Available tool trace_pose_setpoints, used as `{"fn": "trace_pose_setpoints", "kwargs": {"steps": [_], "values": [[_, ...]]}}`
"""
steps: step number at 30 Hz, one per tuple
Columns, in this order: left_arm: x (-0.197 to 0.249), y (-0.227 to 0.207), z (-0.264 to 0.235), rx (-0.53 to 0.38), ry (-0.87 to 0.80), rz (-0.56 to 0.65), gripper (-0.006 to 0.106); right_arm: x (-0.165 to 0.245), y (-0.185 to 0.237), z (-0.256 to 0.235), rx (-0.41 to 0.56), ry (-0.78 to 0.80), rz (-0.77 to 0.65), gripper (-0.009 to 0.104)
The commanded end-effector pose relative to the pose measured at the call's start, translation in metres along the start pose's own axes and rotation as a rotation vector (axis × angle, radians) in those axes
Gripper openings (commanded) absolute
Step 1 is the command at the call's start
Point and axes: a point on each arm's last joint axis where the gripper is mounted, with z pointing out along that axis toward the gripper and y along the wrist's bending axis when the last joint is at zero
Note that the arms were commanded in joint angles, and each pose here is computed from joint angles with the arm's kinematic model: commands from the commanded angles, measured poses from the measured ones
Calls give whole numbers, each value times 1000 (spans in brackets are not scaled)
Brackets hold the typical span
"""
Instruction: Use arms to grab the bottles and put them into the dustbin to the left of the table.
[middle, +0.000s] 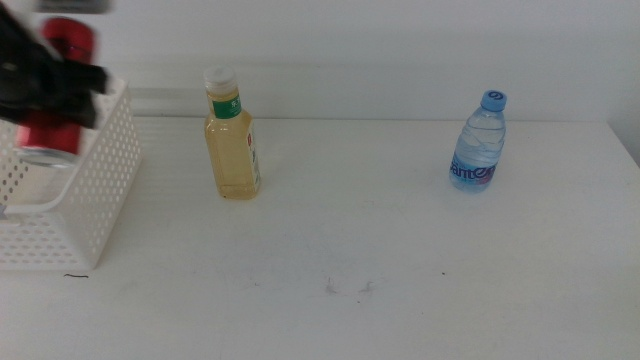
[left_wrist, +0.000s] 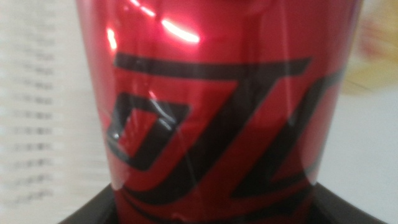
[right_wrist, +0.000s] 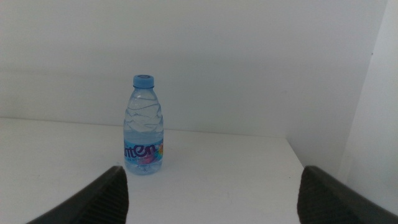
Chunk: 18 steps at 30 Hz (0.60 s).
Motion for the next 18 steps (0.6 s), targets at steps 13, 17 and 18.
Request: {"fn": "trace_pose_setpoints", "kwargs": {"steps": [13, 17, 18], "values": [[-24, 84, 123, -53, 203, -83, 1, 0, -1, 0, 10, -7, -7, 74], [-22, 84, 143, -32, 222, -103, 21, 0, -1, 0, 10, -7, -7, 74], [-22, 83, 144, -23, 216, -110, 28, 0, -1, 0, 10, -7, -7, 74]]}}
